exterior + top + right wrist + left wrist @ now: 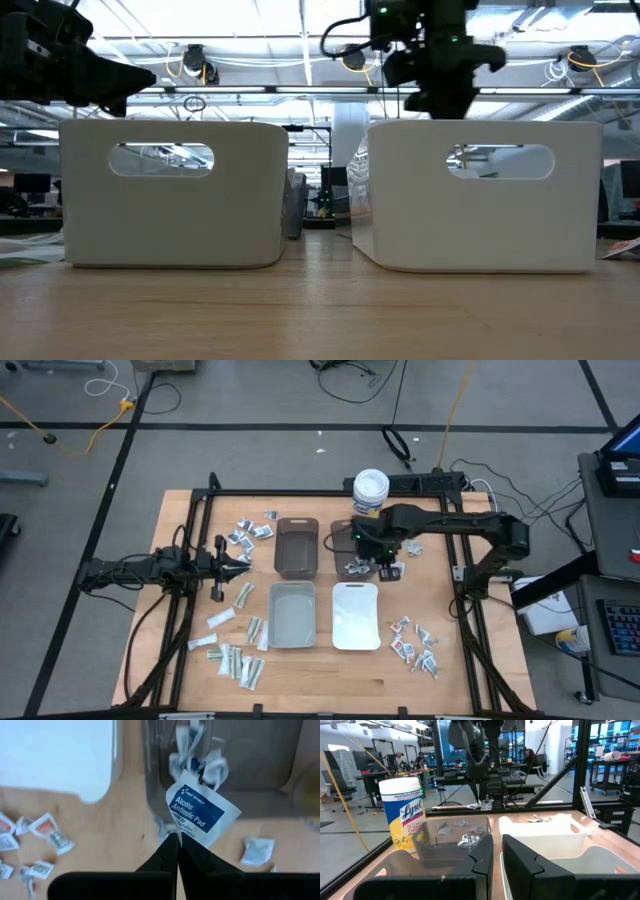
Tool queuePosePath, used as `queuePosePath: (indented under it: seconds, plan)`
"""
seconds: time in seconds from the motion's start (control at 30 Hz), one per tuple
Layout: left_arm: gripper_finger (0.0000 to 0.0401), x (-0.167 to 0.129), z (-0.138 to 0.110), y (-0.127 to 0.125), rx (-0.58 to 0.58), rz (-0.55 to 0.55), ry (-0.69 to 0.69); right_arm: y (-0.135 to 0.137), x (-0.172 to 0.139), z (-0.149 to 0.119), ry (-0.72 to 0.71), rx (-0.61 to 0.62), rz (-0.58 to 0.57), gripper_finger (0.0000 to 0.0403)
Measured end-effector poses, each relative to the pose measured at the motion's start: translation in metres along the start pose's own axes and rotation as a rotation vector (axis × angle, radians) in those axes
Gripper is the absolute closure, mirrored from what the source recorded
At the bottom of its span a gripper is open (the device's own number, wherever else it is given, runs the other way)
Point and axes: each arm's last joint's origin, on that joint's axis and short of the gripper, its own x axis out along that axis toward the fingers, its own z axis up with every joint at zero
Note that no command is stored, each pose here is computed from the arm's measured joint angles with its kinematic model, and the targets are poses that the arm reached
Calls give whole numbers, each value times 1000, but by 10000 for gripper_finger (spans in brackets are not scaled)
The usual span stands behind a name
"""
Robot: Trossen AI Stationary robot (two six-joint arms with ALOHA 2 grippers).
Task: Pick & Place First Aid Supplies
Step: Put the blue pad into the right black bin
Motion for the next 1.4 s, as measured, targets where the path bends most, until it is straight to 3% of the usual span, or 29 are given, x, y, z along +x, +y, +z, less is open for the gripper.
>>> queuePosePath:
  seconds: [0.33, 1.0, 1.13, 1.4]
  plan:
    - [354, 0, 0, 0, 0, 0, 0, -15, 1, 34, -32, -39, -8, 403]
    - [354, 0, 0, 0, 0, 0, 0, -14, 71, 27, -92, -68, -27, 400]
    - [354, 0, 0, 0, 0, 0, 0, -13, 71, 28, -115, -87, 19, 370]
    - [354, 0, 0, 0, 0, 0, 0, -11, 71, 30, -119, -100, 3, 277]
